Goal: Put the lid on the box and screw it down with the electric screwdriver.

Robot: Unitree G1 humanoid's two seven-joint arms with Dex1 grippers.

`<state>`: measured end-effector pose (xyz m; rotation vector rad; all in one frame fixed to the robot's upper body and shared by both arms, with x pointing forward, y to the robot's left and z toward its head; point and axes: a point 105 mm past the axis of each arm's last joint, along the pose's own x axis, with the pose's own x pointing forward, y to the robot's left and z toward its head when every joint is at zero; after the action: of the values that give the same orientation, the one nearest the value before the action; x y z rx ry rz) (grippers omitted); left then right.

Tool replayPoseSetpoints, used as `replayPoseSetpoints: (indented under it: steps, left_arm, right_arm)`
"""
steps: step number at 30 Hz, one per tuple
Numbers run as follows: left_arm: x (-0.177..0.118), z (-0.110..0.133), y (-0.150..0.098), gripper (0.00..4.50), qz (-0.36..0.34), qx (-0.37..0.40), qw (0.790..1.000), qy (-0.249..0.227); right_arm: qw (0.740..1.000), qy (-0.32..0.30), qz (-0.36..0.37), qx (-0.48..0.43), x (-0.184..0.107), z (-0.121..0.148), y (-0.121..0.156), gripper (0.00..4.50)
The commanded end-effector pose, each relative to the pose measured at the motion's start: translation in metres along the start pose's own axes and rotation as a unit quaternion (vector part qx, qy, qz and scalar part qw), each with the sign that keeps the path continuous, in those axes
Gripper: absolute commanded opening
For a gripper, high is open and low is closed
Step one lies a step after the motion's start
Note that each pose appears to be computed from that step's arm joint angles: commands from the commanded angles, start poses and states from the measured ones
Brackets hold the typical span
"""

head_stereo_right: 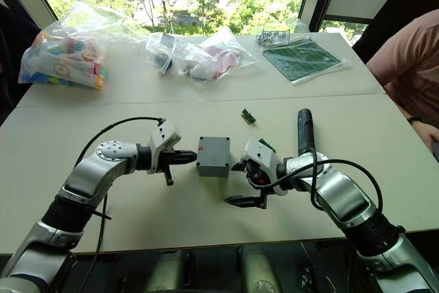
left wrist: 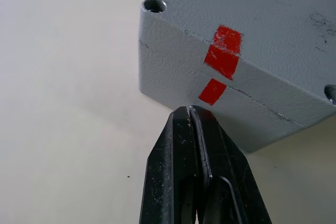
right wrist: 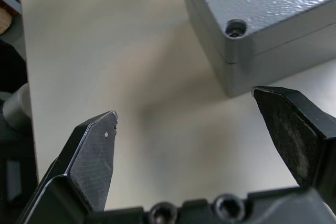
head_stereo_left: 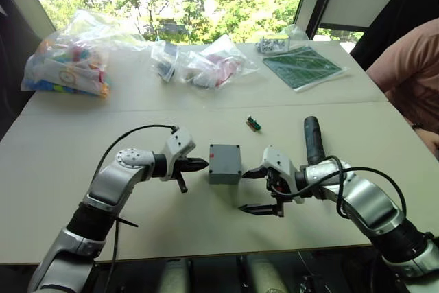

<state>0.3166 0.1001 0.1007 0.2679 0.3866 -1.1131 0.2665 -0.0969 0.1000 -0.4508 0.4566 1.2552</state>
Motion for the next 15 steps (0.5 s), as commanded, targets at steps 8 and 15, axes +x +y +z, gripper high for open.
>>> replayPoseSetpoints:
  steps: [8, 15]
  left_arm:
    - [-0.017, 0.007, -0.012, 0.00, -0.020, 0.016, 1.000, -0.007]
    - [-0.064, 0.048, -0.013, 0.00, -0.023, 0.004, 0.998, -0.058]
  right_arm:
    - [0.997, -0.012, -0.078, -0.007, -0.038, 0.012, -0.028, 4.45]
    - [0.956, -0.126, -0.245, 0.097, -0.076, 0.012, -0.094, 4.45]
